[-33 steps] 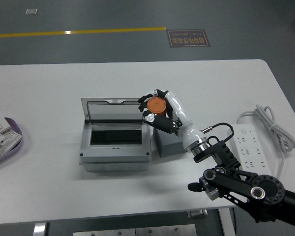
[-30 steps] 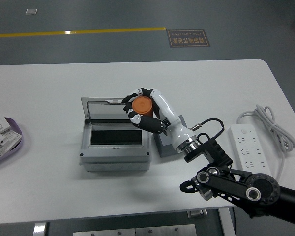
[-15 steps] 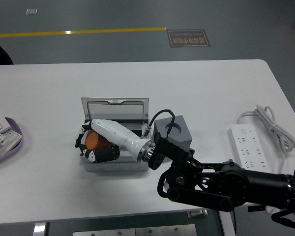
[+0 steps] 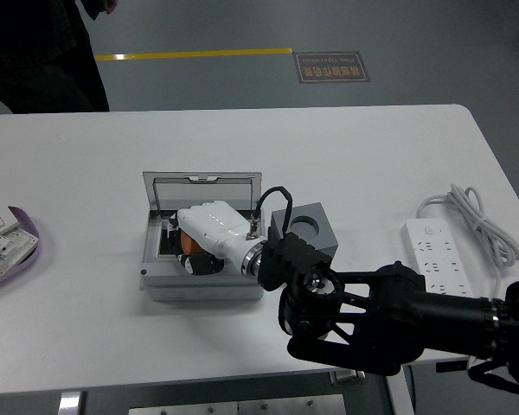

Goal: Pick up the cylinder from the cube,place it in the box,flap close box

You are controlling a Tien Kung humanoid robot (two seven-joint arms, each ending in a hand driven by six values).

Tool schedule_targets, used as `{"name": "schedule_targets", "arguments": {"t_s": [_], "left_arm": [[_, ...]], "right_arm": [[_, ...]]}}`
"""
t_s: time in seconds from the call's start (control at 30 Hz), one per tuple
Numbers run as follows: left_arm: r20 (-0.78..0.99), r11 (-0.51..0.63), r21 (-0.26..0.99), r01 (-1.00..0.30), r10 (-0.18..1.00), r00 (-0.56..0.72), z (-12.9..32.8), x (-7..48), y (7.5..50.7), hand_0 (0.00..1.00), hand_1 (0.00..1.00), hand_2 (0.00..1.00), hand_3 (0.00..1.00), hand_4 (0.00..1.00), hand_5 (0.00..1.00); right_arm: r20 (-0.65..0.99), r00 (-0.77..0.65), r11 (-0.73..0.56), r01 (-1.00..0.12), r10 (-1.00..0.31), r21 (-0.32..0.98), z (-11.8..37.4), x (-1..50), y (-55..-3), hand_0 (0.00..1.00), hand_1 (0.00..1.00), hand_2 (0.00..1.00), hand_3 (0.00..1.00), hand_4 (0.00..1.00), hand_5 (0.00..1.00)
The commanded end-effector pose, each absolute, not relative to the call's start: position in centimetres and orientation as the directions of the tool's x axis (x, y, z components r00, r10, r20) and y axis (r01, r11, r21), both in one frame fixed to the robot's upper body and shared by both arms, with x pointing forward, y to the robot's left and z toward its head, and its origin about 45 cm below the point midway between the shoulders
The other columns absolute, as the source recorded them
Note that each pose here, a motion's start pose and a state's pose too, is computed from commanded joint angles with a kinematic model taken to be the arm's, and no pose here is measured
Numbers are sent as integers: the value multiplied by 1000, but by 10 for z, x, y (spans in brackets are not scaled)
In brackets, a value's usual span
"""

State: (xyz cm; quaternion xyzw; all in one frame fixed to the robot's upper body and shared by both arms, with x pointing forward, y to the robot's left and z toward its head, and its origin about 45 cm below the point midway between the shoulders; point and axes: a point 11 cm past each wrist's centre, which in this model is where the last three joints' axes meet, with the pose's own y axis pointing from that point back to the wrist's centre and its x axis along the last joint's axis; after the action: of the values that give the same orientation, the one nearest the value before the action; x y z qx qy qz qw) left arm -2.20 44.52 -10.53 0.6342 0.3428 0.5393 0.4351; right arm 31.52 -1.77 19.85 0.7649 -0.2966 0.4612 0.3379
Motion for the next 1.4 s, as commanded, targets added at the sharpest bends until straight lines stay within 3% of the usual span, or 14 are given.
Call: {"name": "schedule_targets", "arguments": {"t_s": [0.57,0.6,0.77,0.8,1.1,1.4], "left_arm": [[384,-384,923,-39,904,188,-105,-20,445,511,549,555,595,711,145],[384,-384,923,-39,904,188,-105,-20,445,512,550,555,595,711,146],[385,-384,922,-40,903,190,-105,-19,445,512,550,555,595,711,146],[385,-384,922,-40,903,190,-105,-19,445,511,551,558,598,712,141],[382,-381,924,-45,904,191,-106,-18,444,511,549,558,598,711,143],[376,-376,926,-39,907,192,-107,-21,441,511,551,560,598,713,149]], "right_arm": [[899,409,-617,-751,-156,234,195,318,-18,756,681,708,697,493,272],[899,409,-621,-749,-158,232,195,318,-18,758,679,710,751,742,402],[899,405,-630,-746,-170,217,196,319,-18,758,679,710,751,742,402],[898,404,-632,-745,-172,214,196,319,-18,759,683,705,783,998,595],[884,415,-634,-748,-216,196,197,320,-20,791,698,713,832,998,633],[720,493,-656,-752,-488,71,232,314,-33,793,692,707,830,998,637]]}}
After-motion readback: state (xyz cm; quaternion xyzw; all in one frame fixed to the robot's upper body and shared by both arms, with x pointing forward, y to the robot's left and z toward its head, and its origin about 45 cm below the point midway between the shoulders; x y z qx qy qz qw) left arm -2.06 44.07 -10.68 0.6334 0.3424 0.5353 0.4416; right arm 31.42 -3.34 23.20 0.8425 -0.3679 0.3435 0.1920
